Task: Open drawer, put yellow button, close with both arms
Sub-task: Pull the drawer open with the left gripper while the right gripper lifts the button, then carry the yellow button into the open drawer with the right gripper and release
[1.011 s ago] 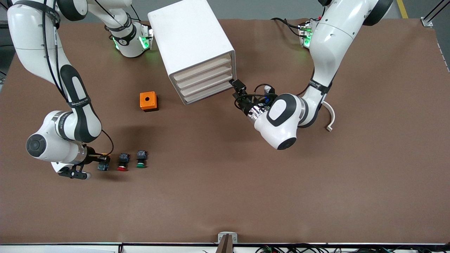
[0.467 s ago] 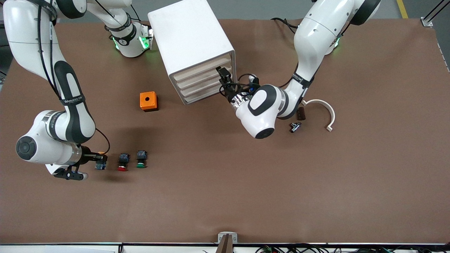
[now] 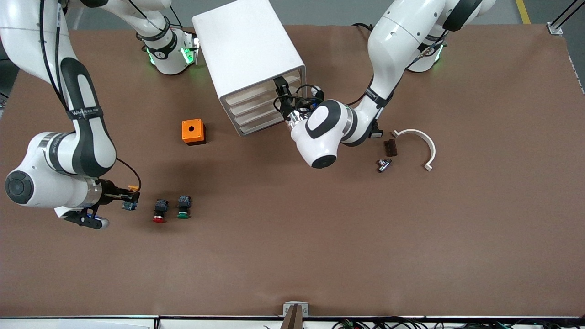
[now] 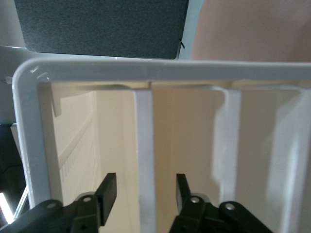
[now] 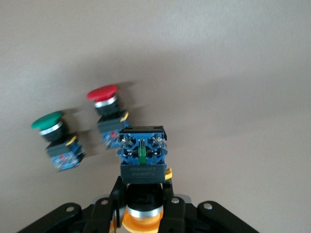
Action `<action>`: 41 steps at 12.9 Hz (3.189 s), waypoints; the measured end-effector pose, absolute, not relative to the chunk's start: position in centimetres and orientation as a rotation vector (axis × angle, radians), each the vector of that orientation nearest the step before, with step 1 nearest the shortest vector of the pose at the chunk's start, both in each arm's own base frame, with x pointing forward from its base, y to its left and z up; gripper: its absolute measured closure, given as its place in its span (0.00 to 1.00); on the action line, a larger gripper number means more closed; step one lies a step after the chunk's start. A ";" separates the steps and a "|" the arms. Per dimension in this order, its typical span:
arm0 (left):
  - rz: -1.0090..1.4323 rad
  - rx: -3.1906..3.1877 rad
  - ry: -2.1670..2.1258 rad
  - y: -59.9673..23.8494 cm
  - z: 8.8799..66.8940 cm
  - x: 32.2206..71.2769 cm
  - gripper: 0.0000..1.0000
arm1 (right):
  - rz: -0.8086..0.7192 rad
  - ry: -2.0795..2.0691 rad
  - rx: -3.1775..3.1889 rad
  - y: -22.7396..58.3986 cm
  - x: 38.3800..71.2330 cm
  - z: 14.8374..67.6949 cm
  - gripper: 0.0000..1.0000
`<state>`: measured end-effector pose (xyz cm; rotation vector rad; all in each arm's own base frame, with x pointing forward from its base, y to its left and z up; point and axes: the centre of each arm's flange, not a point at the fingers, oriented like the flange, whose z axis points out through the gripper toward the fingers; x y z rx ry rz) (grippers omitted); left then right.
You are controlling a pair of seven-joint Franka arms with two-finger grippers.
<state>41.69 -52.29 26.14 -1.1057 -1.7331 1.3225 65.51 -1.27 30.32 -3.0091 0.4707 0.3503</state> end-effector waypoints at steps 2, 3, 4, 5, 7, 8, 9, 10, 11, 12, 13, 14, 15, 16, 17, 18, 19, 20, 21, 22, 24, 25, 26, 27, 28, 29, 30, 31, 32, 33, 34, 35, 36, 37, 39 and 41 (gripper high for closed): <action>1.325 -1.102 -1.736 -52.2 26.1 41.8 0.76 | 0.407 0.579 -2.992 0.5 64.7 33.0 0.67; 1.327 -1.097 -1.741 -51.9 26.1 42.1 0.86 | 0.442 0.635 -2.982 1.3 64.3 34.3 0.67; 1.330 -1.093 -1.746 -51.7 26.1 42.5 0.86 | 0.470 0.690 -2.972 2.0 63.8 35.5 0.67; 1.333 -1.087 -1.754 -51.3 26.0 42.9 0.86 | 0.495 0.750 -2.960 2.9 63.4 36.5 0.67; 1.352 -1.061 -1.785 -49.8 26.0 44.7 0.86 | 0.544 0.861 -2.937 5.1 62.5 38.5 0.67; 1.370 -1.040 -1.810 -48.4 26.0 46.3 0.86 | 0.575 0.897 -2.915 6.0 62.0 39.4 0.67; 1.398 -1.025 -1.840 -46.7 26.2 48.2 0.86 | 0.611 0.928 -2.877 6.7 61.5 40.2 0.67; 1.430 -1.018 -1.874 -44.9 26.5 50.2 0.86 | 0.644 0.968 -2.846 7.0 61.1 40.9 0.67; 1.457 -1.009 -1.909 -43.3 26.8 52.1 0.86 | 0.670 1.019 -2.826 7.2 60.7 41.4 0.67; 1.479 -1.008 -1.940 -42.0 26.9 53.6 0.86 | 0.691 1.072 -2.812 7.8 60.3 41.8 0.67; 1.494 -1.016 -1.967 -41.0 26.9 54.8 0.86 | 0.703 1.137 -2.800 9.1 60.0 42.0 0.67; 1.502 -1.024 -1.987 -40.5 26.8 55.4 0.86 | 0.711 1.204 -2.793 11.2 59.7 42.2 0.67; 1.506 -1.033 -2.005 -40.2 26.8 55.9 0.81 | 0.720 1.259 -2.787 13.8 59.2 42.3 0.67; 1.510 -1.040 -2.013 -40.0 26.9 56.1 0.81 | 0.722 1.315 -2.781 16.6 58.6 42.7 0.67; 1.514 -1.046 -2.024 -39.7 27.1 56.6 0.74 | 0.715 1.370 -2.777 19.4 57.9 43.2 0.67; 1.520 -1.052 -2.036 -39.2 27.3 57.1 0.63 | 0.702 1.427 -2.766 21.9 57.3 43.8 0.67; 1.521 -1.061 -2.046 -38.6 27.8 57.7 0.51 | 0.686 1.487 -2.749 24.1 56.6 44.7 0.67; 1.501 -1.083 -2.057 -37.7 28.3 58.3 0.39 | 0.669 1.547 -2.727 26.4 55.9 45.6 0.67; 1.464 -1.114 -2.069 -36.8 28.9 58.9 0.30 | 0.652 1.598 -2.704 28.6 55.1 46.5 0.67; 1.418 -1.148 -2.085 -35.7 29.5 59.5 0.16 | 0.635 1.644 -2.683 30.6 54.3 47.4 0.67; 1.356 -1.198 -2.109 -32.5 30.5 61.0 0.00 | 0.584 1.719 -2.627 34.1 53.0 48.4 0.67; 1.349 -1.229 -2.124 -30.5 30.9 61.8 0.00 | 0.552 1.754 -2.589 35.8 52.4 48.7 0.67; 1.341 -1.270 -2.140 -28.5 31.3 62.6 0.00 | 0.522 1.782 -2.550 37.5 51.8 48.8 0.67; 1.318 -1.322 -2.157 -26.4 31.8 63.4 0.00 | 0.496 1.805 -2.512 39.3 51.0 48.9 0.67; 1.266 -1.398 -2.163 -24.5 32.4 63.8 0.00 | 0.479 1.820 -2.484 41.0 50.3 48.7 0.67; 1.184 -1.510 -2.151 -23.2 33.2 64.0 0.00 | 0.470 1.832 -2.467 42.3 49.9 48.1 0.67; 1.082 -1.644 -2.120 -22.4 34.4 64.0 0.00 | 0.462 1.844 -2.455 43.3 49.7 47.2 0.67; 0.974 -1.781 -2.073 -21.9 36.0 63.8 0.00 | 0.445 1.860 -2.448 43.9 49.7 46.1 0.67; 0.886 -1.897 -2.023 -21.6 37.7 63.6 0.00 | 0.422 1.869 -2.454 44.5 49.8 45.0 0.67; 0.818 -2.001 -1.969 -21.4 39.3 63.4 0.00 | 0.399 1.875 -2.467 45.1 49.7 43.7 0.67; 0.768 -2.095 -1.908 -21.2 40.5 63.3 0.01 | 0.372 1.886 -2.473 45.8 49.6 42.6 0.67; 0.732 -2.179 -1.838 -21.1 41.2 63.1 0.01 | 0.357 1.896 -2.473 46.2 49.5 41.7 0.67; 0.706 -2.256 -1.759 -21.2 41.5 63.0 0.00 | 0.353 1.908 -2.471 46.4 49.6 41.1 0.67; 0.685 -2.329 -1.669 -21.4 41.4 62.9 0.00 | 0.353 1.927 -2.461 46.3 49.7 40.9 0.66; 0.638 -2.488 -1.436 -22.0 41.3 62.6 0.00 | 0.341 1.936 -2.450 46.1 50.1 41.1 0.52; 0.587 -2.592 -1.275 -22.3 41.5 62.7 0.00 | 0.252 1.860 -2.517 46.3 50.0 41.6 0.30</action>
